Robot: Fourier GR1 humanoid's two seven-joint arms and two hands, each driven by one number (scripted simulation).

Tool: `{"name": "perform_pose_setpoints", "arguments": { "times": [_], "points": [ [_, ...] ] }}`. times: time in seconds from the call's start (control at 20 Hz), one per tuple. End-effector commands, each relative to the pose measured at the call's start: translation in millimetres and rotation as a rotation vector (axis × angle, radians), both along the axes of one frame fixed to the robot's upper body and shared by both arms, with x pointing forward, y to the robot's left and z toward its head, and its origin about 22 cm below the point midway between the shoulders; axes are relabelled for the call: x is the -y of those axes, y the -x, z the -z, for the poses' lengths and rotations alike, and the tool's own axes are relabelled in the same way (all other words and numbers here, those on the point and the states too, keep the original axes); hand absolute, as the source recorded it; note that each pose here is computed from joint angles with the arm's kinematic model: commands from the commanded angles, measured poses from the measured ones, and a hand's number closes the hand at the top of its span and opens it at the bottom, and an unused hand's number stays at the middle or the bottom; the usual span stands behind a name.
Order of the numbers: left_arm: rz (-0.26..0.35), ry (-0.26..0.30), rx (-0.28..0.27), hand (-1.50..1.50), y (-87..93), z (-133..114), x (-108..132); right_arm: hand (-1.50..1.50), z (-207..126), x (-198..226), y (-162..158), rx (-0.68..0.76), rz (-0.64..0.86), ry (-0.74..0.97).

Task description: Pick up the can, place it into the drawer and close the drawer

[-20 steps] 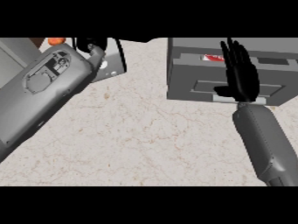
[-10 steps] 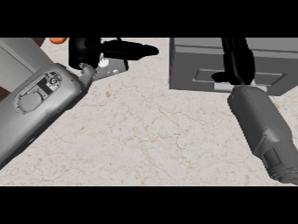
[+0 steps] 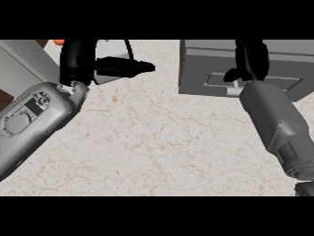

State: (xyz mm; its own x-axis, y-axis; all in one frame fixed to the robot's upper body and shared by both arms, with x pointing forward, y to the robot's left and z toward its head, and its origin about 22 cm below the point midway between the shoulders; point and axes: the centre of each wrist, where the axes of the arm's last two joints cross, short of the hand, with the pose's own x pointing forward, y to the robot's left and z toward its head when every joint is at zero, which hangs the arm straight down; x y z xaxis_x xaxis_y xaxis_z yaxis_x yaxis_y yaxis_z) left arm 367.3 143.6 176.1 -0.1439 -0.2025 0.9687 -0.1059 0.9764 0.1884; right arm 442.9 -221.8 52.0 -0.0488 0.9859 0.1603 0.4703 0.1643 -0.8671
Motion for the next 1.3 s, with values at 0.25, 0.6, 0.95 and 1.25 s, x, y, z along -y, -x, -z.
{"name": "perform_pose_setpoints", "arguments": {
  "times": [0.25,0.6,0.95,1.25],
  "points": [
    [0.013,-0.010,0.004,-1.50,8.6,12.4,-19.9,-1.50,-36.6,-31.5,-18.6,-0.013,-0.066,-0.062],
    [0.007,0.010,0.013,-1.50,13.8,13.7,-14.7,-1.50,-57.6,-47.7,-24.3,0.062,-0.185,-0.320],
    [-0.034,-0.017,0.011,-1.50,16.5,29.9,-27.1,-1.50,-59.9,-47.6,-24.9,0.090,-0.266,-0.564],
    [-0.022,0.013,-0.012,-1.50,27.0,29.9,-32.6,-1.50,-58.0,-54.7,-25.0,0.056,-0.299,-0.813]
  ]
}}
